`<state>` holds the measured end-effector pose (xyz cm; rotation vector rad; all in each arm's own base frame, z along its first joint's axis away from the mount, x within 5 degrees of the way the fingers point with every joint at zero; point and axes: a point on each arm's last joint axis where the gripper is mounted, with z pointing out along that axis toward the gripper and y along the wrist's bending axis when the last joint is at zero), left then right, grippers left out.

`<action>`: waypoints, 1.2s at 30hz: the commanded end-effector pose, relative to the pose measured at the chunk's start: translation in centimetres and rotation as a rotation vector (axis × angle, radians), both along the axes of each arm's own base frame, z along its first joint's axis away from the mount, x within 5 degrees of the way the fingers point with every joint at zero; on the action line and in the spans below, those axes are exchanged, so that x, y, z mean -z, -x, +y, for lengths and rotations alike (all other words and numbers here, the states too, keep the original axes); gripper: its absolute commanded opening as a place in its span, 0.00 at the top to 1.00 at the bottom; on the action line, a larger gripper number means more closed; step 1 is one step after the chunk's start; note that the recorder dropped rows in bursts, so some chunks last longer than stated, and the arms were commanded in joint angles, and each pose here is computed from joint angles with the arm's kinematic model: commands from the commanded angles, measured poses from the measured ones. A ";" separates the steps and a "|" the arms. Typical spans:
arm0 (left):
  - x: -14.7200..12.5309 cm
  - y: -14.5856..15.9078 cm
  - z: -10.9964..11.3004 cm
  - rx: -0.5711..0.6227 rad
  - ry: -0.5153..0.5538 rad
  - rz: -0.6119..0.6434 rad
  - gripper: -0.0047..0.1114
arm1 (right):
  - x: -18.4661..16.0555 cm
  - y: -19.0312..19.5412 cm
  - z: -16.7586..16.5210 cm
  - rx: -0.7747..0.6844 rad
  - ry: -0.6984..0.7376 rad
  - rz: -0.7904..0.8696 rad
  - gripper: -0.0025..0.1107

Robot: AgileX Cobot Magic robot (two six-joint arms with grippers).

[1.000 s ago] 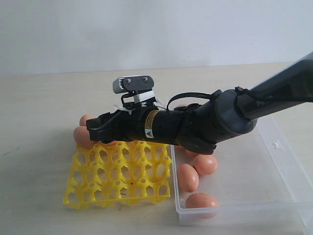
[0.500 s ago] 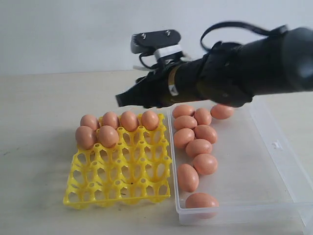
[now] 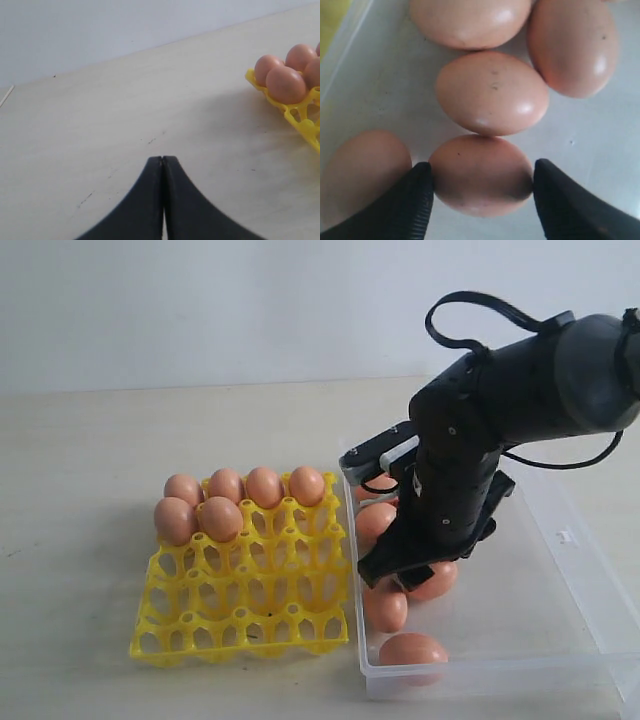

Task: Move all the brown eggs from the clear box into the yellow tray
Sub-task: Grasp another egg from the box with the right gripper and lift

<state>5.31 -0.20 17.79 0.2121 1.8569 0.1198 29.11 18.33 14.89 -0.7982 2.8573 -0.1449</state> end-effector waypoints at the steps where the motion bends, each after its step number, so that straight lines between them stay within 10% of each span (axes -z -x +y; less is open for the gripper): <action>1: -0.3 0.0 0.0 -0.001 0.015 -0.020 0.96 | 2.1 -0.3 0.1 -0.042 0.014 0.044 0.47; 10: -0.3 0.0 0.0 -0.001 0.015 -0.020 0.96 | -0.1 -0.4 0.2 -0.065 -0.026 -0.031 0.47; 22: -0.3 0.0 0.0 -0.001 0.015 -0.020 0.96 | -2.7 1.0 -0.7 -0.560 0.094 0.050 0.32; 36: -0.3 0.0 0.0 -0.001 0.015 -0.020 0.96 | -1.0 0.3 -0.1 -0.770 0.116 0.044 0.32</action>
